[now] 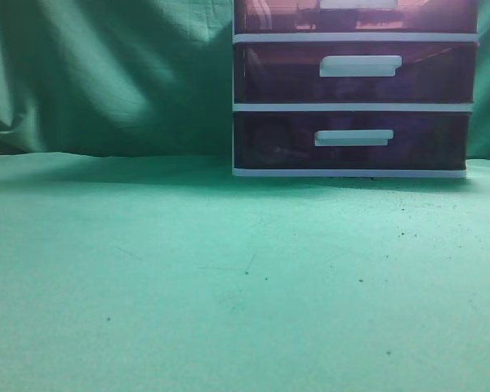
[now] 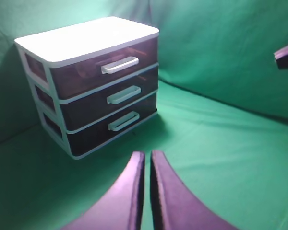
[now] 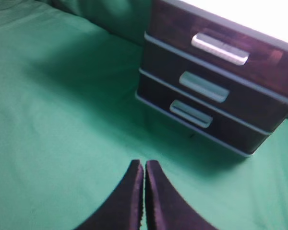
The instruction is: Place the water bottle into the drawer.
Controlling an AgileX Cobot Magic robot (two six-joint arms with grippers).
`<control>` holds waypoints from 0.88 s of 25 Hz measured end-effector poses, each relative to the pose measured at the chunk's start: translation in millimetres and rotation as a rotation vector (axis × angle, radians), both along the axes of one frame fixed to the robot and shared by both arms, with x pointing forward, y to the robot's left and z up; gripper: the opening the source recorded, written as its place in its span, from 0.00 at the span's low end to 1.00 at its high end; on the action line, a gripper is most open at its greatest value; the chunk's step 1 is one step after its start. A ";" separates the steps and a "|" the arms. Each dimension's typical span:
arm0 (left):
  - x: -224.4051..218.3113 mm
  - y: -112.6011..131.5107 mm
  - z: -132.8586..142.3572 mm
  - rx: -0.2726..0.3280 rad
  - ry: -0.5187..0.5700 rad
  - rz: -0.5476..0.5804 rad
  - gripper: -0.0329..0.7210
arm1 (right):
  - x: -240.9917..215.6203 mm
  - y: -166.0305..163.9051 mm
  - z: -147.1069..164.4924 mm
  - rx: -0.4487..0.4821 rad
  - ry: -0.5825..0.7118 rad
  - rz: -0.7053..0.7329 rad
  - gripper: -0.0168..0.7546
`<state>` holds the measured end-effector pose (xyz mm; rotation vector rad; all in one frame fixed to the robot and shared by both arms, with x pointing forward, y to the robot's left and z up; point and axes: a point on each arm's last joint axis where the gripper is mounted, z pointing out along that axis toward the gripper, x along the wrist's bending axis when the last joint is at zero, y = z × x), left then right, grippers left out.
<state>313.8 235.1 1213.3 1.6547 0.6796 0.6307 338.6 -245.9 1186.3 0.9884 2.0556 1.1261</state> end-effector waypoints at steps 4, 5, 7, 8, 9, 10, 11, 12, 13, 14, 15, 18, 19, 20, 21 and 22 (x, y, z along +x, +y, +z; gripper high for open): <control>-27.0 18.9 -35.2 -0.085 -0.050 0.034 0.04 | -27.2 -3.3 -27.8 0.038 -0.022 0.085 0.02; -33.1 23.1 -42.8 -0.108 -0.060 0.040 0.04 | -34.0 -3.5 -31.8 0.068 -0.033 0.105 0.02; -40.3 28.3 -62.9 -0.143 -0.055 0.052 0.04 | -44.3 -3.6 -42.2 0.111 -0.040 0.138 0.02; -44.5 31.3 -70.1 -0.167 -0.060 0.057 0.04 | -49.2 -4.0 -46.8 0.134 -0.041 0.149 0.02; -47.4 33.4 -79.6 -0.182 -0.059 0.062 0.04 | -53.6 -4.6 -50.6 0.151 -0.043 0.158 0.02; -49.0 34.7 -89.0 -0.193 -0.052 0.065 0.04 | -56.9 -5.2 -55.5 0.163 -0.041 0.162 0.02; -51.3 36.2 -98.1 -0.199 -0.051 0.067 0.04 | -58.9 -5.7 -60.8 0.166 -0.037 0.164 0.02; -54.1 38.0 -105.1 -0.207 -0.054 0.068 0.04 | -61.8 -6.3 -64.8 0.177 -0.037 0.167 0.02; -56.1 39.3 -113.1 -0.211 -0.055 0.069 0.04 | -64.3 -6.6 -69.8 0.188 -0.030 0.172 0.02; -57.1 39.9 -120.7 -0.213 -0.051 0.070 0.04 | -65.8 -6.6 -74.5 0.199 -0.024 0.174 0.02; -59.3 41.3 -126.0 -0.219 -0.058 0.070 0.04 | -68.0 -6.8 -78.9 0.213 -0.022 0.177 0.02; -62.5 43.3 -142.5 -0.227 -0.062 0.071 0.04 | -74.2 -7.8 -91.2 0.244 -0.018 0.184 0.02; -62.4 43.3 -146.0 -0.228 -0.060 0.072 0.04 | -76.5 -8.5 -94.2 0.256 -0.025 0.185 0.02; -61.3 42.7 -150.6 -0.224 -0.049 0.073 0.04 | -78.3 -8.9 -98.7 0.267 -0.026 0.185 0.02; -59.7 41.7 -155.1 -0.218 -0.035 0.074 0.04 | -79.6 -9.3 -103.3 0.277 -0.028 0.185 0.02; -58.6 41.2 -158.7 -0.219 -0.018 0.077 0.04 | -79.8 -9.4 -108.1 0.286 -0.026 0.182 0.02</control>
